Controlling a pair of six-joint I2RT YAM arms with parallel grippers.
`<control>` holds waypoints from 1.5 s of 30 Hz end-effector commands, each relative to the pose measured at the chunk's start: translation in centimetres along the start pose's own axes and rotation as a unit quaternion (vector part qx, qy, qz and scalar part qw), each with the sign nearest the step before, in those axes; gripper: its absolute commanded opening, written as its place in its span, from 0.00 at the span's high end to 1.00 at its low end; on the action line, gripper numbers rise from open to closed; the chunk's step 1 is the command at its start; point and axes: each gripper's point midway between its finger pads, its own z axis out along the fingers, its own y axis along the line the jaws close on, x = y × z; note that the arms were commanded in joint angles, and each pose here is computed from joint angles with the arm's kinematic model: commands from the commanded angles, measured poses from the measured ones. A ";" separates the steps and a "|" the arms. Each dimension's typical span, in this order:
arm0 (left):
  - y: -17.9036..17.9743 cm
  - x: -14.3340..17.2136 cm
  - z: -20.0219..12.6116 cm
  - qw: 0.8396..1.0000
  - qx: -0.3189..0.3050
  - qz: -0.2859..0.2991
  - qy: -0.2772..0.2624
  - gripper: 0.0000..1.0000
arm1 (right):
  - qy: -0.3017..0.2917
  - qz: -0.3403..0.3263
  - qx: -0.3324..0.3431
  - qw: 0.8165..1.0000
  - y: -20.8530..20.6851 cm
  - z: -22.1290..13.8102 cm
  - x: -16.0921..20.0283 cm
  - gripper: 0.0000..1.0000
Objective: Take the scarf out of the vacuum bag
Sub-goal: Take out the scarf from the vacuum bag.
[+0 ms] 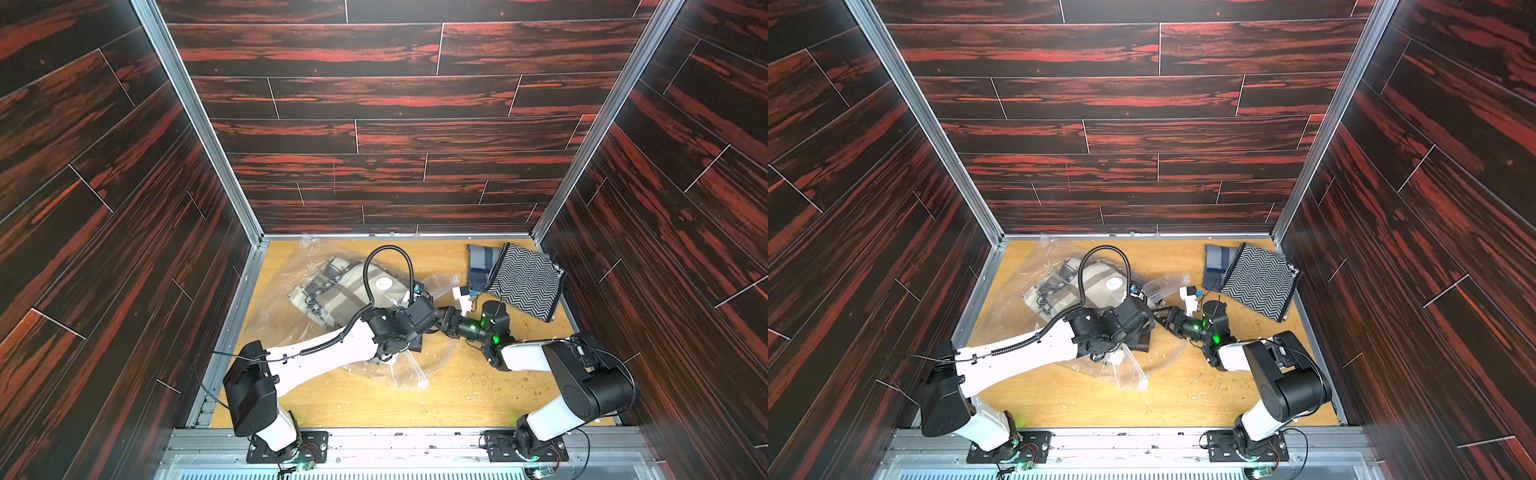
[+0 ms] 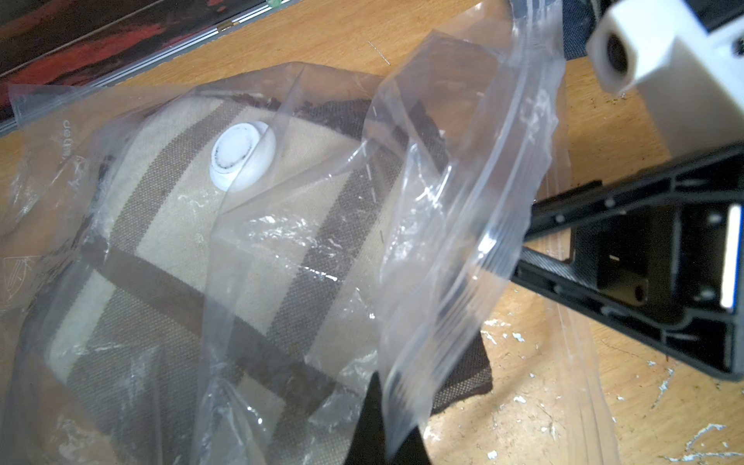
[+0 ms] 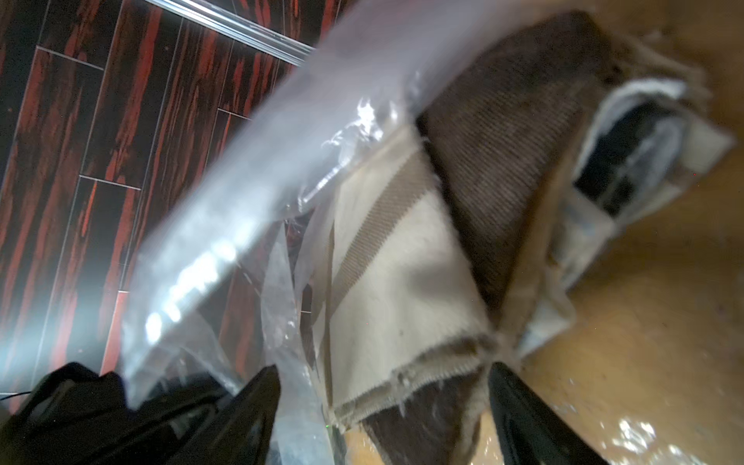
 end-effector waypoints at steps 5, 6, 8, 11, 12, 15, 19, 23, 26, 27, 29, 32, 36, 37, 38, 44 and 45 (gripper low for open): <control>1.1 -0.7 -1.3 1.000 -0.013 -0.008 -0.014 1.00 | 0.015 0.000 0.063 0.998 -2.1 1.8 -0.2 0.20; 1.1 -0.7 -1.4 1.000 -0.013 -0.008 -0.015 1.00 | 0.016 0.001 0.074 0.997 -2.4 1.9 -0.3 0.21; 1.1 -0.7 -1.4 1.000 -0.014 -0.007 -0.015 1.00 | 0.018 0.000 0.087 0.996 -2.7 2.1 -0.2 0.21; 1.2 -0.7 -1.5 1.000 -0.014 -0.007 -0.016 1.00 | 0.022 0.001 0.089 0.996 -2.8 2.3 -0.1 0.25; 1.2 -0.7 -1.5 1.000 -0.014 -0.007 -0.016 1.00 | 0.024 0.001 0.086 0.996 -2.7 2.3 0.0 0.28; 1.2 -0.7 -1.4 1.000 -0.016 -0.007 -0.016 1.00 | 0.025 -0.003 0.080 0.997 -2.2 2.4 0.1 0.34; 1.2 -0.5 -1.3 1.000 -0.016 -0.008 -0.015 1.00 | 0.032 -0.011 0.067 0.997 -1.4 2.7 0.2 0.50; 1.3 -0.6 -1.4 1.000 -0.017 -0.009 -0.018 1.00 | 0.035 -0.017 0.053 0.998 -0.4 2.9 0.2 0.59; 1.5 -0.7 -1.5 1.000 -0.020 -0.008 -0.021 1.00 | 0.034 -0.024 0.046 0.998 0.6 2.8 0.2 0.60; 1.5 -0.7 -1.5 1.000 -0.020 -0.009 -0.022 1.00 | 0.034 -0.028 0.045 0.998 1.1 2.7 0.2 0.60; 1.6 -0.6 -1.4 0.999 -0.023 -0.008 -0.022 1.00 | 0.035 -0.040 0.048 0.997 1.8 2.6 0.2 0.60; 1.7 -0.7 -1.4 0.999 -0.024 -0.008 -0.023 1.00 | 0.032 -0.056 0.054 0.996 2.5 2.4 0.2 0.60; 1.8 -0.8 -1.5 0.999 -0.026 -0.010 -0.026 1.00 | 0.037 -0.053 0.058 0.996 2.1 2.7 0.3 0.60; 1.8 -0.8 -1.6 0.999 -0.026 -0.010 -0.027 1.00 | 0.039 -0.049 0.059 0.996 1.9 2.8 0.4 0.60; 1.8 -0.8 -1.6 0.999 -0.027 -0.010 -0.028 1.00 | 0.040 -0.045 0.059 0.996 1.6 3.0 0.5 0.59; 2.2 -1.1 -2.0 0.999 -0.031 -0.009 -0.035 1.00 | 0.037 -0.034 0.083 0.995 0.2 3.2 0.6 0.50; 2.3 -1.1 -2.0 0.999 -0.033 -0.008 -0.036 1.00 | 0.035 -0.037 0.093 0.994 0.0 3.1 0.5 0.49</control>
